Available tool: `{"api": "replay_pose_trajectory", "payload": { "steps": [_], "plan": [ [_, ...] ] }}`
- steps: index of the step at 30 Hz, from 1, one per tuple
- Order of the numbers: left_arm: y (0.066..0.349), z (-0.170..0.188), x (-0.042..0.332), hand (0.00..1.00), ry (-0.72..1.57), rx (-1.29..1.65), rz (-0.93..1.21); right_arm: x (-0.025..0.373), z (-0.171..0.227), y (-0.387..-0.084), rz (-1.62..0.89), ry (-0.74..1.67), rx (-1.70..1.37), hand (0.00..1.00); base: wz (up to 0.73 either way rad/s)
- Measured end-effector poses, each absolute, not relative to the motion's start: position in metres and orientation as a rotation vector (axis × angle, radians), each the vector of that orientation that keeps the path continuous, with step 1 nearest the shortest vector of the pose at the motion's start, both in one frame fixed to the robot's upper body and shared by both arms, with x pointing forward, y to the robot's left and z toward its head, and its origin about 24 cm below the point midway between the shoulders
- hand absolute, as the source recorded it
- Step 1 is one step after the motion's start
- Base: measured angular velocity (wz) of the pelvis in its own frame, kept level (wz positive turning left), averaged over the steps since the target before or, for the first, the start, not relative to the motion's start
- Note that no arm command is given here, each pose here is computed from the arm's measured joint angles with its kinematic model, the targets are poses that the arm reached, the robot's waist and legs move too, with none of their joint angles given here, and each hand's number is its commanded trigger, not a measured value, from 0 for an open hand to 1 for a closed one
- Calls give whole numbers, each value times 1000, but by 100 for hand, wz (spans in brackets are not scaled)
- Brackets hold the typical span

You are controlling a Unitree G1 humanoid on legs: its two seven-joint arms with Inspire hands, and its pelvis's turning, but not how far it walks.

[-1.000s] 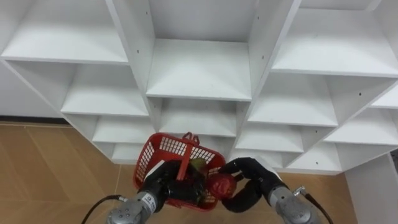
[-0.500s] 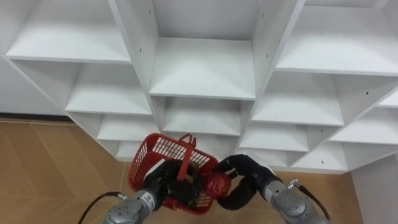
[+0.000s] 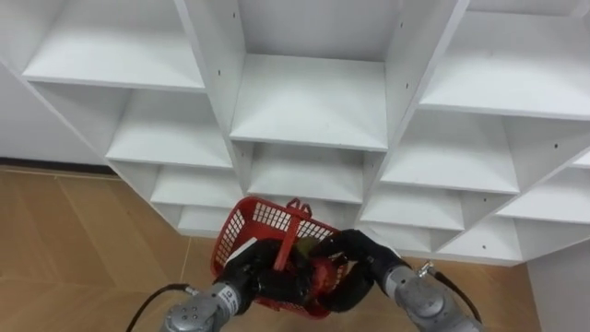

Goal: Collect fruits from the closet

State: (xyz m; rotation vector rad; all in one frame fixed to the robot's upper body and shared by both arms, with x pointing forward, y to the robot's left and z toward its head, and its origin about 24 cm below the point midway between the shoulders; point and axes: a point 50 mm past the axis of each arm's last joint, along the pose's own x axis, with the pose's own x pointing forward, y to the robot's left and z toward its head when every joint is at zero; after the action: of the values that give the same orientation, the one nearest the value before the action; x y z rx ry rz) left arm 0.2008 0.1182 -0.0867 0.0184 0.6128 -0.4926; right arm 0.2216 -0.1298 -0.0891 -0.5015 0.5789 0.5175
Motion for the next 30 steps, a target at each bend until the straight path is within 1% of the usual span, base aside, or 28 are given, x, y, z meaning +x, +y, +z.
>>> {"api": "replay_pose_trajectory", "payload": {
  "steps": [4,8,19,20,21,22,24,25,30],
  "plan": [
    [114,-82,207,100,593,25,-525,226,-88,-123,534,570,-510,100,0],
    [112,-84,212,100,601,26,-531,236,-86,-124,540,576,-535,100,0],
    [104,-85,209,100,609,30,-582,242,-90,-127,546,617,-551,100,3],
    [103,-85,209,100,609,30,-587,242,-90,-127,550,619,-550,86,6],
    [102,-85,209,100,608,29,-588,242,-90,-127,552,619,-549,67,5],
    [101,-85,209,100,606,26,-591,242,-89,-126,554,617,-547,35,8],
    [98,-84,211,100,599,28,-602,243,-89,-126,552,616,-549,6,9],
    [96,-83,212,100,596,29,-607,244,-88,-126,551,611,-552,0,0],
    [95,-80,215,100,585,36,-615,248,-86,-125,556,603,-559,0,0]
  ]
}}
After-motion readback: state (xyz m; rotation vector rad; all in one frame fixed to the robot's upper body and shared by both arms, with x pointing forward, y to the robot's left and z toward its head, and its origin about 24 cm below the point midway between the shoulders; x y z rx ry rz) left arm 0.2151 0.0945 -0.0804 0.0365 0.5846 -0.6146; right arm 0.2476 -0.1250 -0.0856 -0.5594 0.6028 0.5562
